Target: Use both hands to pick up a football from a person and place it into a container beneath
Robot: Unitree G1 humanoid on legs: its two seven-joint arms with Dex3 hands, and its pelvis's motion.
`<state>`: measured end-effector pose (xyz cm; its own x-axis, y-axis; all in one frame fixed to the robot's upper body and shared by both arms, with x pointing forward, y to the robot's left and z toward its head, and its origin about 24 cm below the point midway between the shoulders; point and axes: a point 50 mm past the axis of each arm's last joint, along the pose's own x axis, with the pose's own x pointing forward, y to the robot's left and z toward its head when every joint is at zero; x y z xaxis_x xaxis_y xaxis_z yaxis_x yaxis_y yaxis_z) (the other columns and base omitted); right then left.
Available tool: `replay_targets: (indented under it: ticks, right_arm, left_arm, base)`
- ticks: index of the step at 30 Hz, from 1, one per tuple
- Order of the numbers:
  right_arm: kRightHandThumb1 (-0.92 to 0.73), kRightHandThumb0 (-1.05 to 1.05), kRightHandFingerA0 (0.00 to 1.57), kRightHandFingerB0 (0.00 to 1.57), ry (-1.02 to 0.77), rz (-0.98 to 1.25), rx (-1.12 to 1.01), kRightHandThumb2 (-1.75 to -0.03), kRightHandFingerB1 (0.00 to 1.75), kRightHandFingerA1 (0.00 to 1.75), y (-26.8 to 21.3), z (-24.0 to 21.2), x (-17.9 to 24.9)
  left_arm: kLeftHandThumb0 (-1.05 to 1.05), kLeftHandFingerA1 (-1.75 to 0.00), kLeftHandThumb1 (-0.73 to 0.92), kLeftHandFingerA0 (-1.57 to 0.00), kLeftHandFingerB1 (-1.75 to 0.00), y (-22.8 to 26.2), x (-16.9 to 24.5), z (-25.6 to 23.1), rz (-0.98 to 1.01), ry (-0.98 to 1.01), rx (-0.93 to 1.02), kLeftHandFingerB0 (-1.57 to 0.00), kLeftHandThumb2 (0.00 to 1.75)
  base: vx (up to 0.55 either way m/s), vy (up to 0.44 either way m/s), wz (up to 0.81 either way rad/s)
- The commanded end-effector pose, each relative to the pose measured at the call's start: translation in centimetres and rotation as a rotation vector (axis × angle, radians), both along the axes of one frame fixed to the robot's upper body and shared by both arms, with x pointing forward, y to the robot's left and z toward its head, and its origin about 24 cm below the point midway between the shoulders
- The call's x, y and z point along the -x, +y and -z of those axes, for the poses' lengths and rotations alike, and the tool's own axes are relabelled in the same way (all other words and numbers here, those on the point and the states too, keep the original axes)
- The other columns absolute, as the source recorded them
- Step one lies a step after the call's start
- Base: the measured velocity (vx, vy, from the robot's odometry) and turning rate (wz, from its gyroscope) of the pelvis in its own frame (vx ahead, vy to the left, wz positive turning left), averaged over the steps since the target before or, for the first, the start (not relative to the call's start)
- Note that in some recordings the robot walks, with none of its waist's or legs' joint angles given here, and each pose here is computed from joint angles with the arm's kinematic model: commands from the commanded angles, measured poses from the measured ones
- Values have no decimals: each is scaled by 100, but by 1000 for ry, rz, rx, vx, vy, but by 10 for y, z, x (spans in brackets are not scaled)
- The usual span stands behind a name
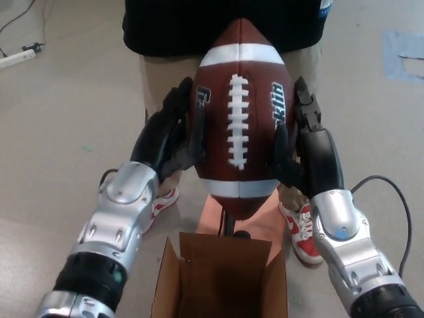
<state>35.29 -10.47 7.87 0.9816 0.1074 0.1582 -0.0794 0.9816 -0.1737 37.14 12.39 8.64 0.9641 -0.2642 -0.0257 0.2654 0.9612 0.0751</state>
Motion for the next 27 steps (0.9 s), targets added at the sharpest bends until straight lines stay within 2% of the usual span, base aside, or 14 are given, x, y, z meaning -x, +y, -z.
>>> replay_targets:
  ticks: [1,3,4,5,8,9,19,20,21,22,25,26,27]
  right_arm:
    - [-92,-90,0,0,-18,104,-18,-121,5,7,-64,-5,-5]
    - [-88,-85,0,0,-4,158,-15,-119,10,11,-83,-3,-4]
    - [-92,-89,0,0,8,193,1,-120,6,8,-94,-1,-3]
    - [-91,-89,0,0,40,247,31,-120,7,13,-110,4,1]
    - [-91,-87,0,0,68,268,25,-119,7,9,-122,11,4]
    - [-84,-81,0,0,76,270,21,-118,14,15,-125,13,5]
    - [-86,-85,0,0,73,276,16,-118,11,11,-127,16,5]
    - [-88,-89,0,0,70,274,17,-118,7,8,-126,15,5]
    - [-88,-89,0,0,66,273,18,-118,7,8,-126,14,4]
    - [-89,-90,0,0,59,272,16,-118,7,8,-126,12,4]
    - [-88,-89,0,0,41,270,10,-118,9,11,-123,6,1]
    - [-87,-89,0,0,30,275,-4,-117,10,10,-122,2,-1]
    - [-86,-89,0,0,23,277,-16,-117,10,11,-122,0,-2]
  left_arm:
    - [-96,-4,86,0,-3,85,-5,-9,-194,-22,16,0,117]
    - [-93,-6,86,0,-4,109,-3,-10,-252,-17,15,0,117]
    - [-79,0,92,0,0,123,-1,-12,-279,-19,22,0,72]
    - [-92,-8,83,0,-6,145,3,-16,-334,-18,15,0,115]
    - [-89,-10,81,0,-8,161,5,-19,-378,-22,12,0,114]
    - [-92,-7,82,0,-5,165,6,-20,-387,-26,14,0,113]
    - [-91,-9,81,0,-6,176,20,-1,-350,3,-18,0,113]
    - [-85,-6,74,0,-5,177,21,2,-353,7,-12,0,97]
    - [-85,-6,74,0,-5,178,23,4,-357,10,-7,0,97]
    - [-82,-16,77,0,-13,181,25,6,-360,14,-14,0,112]
    - [-90,-10,81,0,-6,188,29,8,-375,27,-13,0,113]
    - [-85,-12,79,0,-10,194,34,11,-385,40,-18,0,111]
    - [-83,-5,74,0,-5,198,37,13,-391,49,-24,0,97]
  base:
    - [0,0,0]
    - [0,0,0]
    - [0,0,0]
    - [0,0,0]
    - [0,0,0]
    - [0,0,0]
    - [0,0,0]
    - [0,0,0]
    - [0,0,0]
    - [0,0,0]
    - [0,0,0]
    - [0,0,0]
    - [0,0,0]
